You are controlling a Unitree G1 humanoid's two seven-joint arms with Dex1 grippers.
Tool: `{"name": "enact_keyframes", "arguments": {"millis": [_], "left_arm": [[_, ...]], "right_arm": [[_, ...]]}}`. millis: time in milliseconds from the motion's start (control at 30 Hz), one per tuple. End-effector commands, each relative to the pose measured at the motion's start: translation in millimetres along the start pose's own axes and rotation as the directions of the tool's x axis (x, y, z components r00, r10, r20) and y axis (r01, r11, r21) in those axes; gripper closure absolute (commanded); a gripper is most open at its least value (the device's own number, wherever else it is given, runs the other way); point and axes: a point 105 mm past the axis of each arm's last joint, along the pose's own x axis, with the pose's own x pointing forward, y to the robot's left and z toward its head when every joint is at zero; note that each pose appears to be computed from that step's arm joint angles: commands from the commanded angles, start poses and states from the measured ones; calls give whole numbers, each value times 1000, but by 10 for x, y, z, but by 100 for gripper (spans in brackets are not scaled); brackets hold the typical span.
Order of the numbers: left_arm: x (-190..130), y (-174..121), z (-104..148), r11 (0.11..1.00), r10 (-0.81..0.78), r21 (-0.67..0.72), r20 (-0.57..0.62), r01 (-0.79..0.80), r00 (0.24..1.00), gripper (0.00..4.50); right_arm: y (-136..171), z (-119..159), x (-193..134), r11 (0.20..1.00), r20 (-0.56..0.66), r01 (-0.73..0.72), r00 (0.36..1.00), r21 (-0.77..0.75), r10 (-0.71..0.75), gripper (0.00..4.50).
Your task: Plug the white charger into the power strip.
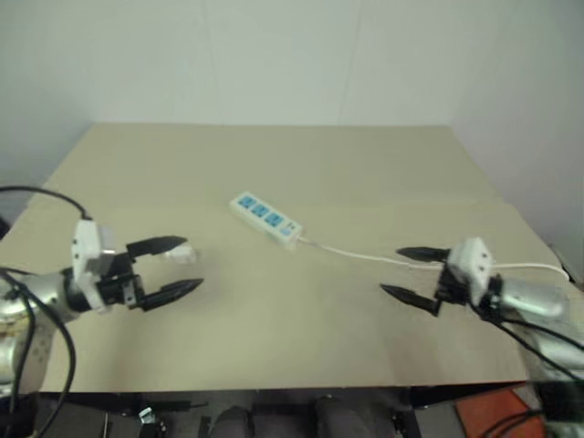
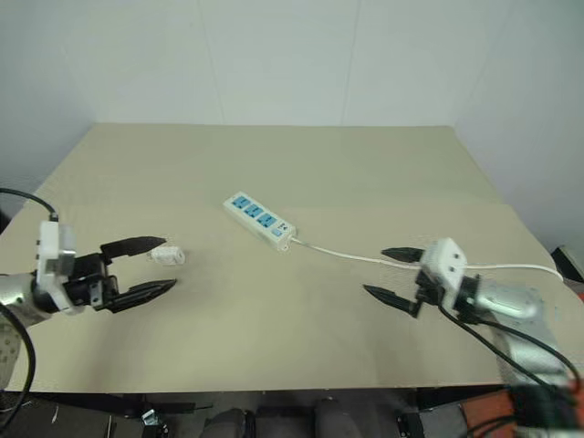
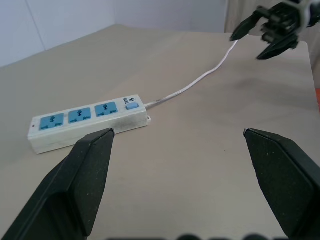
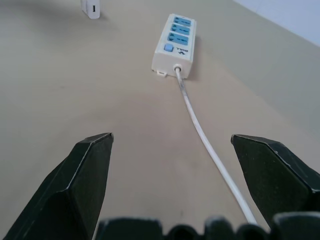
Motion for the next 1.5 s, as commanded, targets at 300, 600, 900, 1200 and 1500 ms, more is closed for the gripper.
{"name": "enact_keyframes", "arguments": {"millis": [300, 600, 900, 1200, 1500], "left_arm": [[-11, -92, 4, 996, 45, 89, -210, -27, 977, 0], [-83, -193, -73, 996, 72, 58, -231, -61, 970, 0], [-99, -123, -95, 995, 90, 73, -236, -74, 968, 0], [-124, -84, -44, 996, 54, 81, -241, -35, 969, 0], [-90, -2, -27, 998, 6, 68, -250, 11, 968, 0]], "right_arm": [[-188, -191, 1078, 994, -95, -86, 991, 70, 93, 5], [-167, -297, 1338, 987, -177, -98, 977, 124, 119, 165], [-90, -267, 1382, 988, -165, -141, 975, 66, 150, 447], [31, -130, 872, 988, -93, -154, 984, 4, 154, 447], [307, -261, 673, 996, -108, -74, 991, 50, 79, 280]]}}
